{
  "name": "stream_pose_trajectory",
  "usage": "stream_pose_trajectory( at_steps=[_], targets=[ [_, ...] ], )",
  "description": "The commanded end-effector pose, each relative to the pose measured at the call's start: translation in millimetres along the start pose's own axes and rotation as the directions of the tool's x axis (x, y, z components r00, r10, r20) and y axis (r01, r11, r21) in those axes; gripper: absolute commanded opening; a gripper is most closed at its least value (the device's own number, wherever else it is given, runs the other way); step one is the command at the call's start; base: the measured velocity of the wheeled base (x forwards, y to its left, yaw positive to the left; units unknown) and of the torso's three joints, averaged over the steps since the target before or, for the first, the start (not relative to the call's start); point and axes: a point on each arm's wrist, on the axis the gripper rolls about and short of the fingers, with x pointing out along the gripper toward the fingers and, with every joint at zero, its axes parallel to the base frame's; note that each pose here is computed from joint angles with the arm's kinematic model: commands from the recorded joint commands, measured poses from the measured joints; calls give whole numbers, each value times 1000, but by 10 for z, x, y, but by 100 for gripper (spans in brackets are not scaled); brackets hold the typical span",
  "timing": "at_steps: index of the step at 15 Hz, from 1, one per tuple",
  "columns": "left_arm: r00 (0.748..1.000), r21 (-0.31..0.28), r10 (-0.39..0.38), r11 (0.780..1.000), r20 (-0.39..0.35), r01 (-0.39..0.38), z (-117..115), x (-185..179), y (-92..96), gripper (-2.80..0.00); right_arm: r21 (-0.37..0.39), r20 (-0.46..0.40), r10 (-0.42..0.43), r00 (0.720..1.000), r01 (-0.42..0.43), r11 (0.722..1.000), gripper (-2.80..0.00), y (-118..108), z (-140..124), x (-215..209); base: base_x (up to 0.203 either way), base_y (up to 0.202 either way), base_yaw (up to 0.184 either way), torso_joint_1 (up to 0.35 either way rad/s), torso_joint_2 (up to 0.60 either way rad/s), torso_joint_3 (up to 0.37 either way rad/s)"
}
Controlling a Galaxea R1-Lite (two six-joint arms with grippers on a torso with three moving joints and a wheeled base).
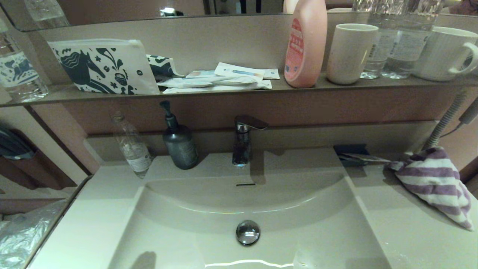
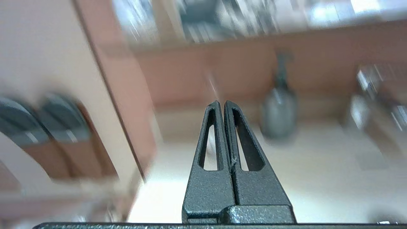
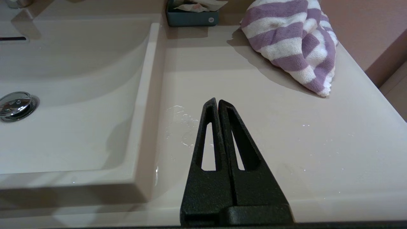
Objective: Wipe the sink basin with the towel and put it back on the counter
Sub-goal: Pick up the cloth
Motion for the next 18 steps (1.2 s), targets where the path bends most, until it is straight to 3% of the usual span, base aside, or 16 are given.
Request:
stream_pose_trajectory(
  at_steps=[1,4,9,11,18],
  targets=[
    [992,-9,-66,998,-109,65,-273,-230,-41,-280,0,0,0,1000,0,1000,-280,0,0,0,0,0,0,0,0,0],
    [966,-41,-129,992,-224,123,-583,-388,-91,-280,-1,0,0,1000,0,1000,-280,0,0,0,0,0,0,0,0,0],
    [946,-79,-145,989,-289,128,-798,-385,-129,-280,0,0,0,1000,0,1000,-280,0,0,0,0,0,0,0,0,0],
    [958,-102,-138,988,-252,116,-814,-366,-133,-280,-1,0,1,1000,-1,1000,-280,0,0,0,0,0,0,0,0,0],
    [959,-120,-136,987,-249,109,-812,-365,-132,-280,-2,0,1,1000,-1,1000,-280,0,0,0,0,0,0,0,0,0]
  ],
)
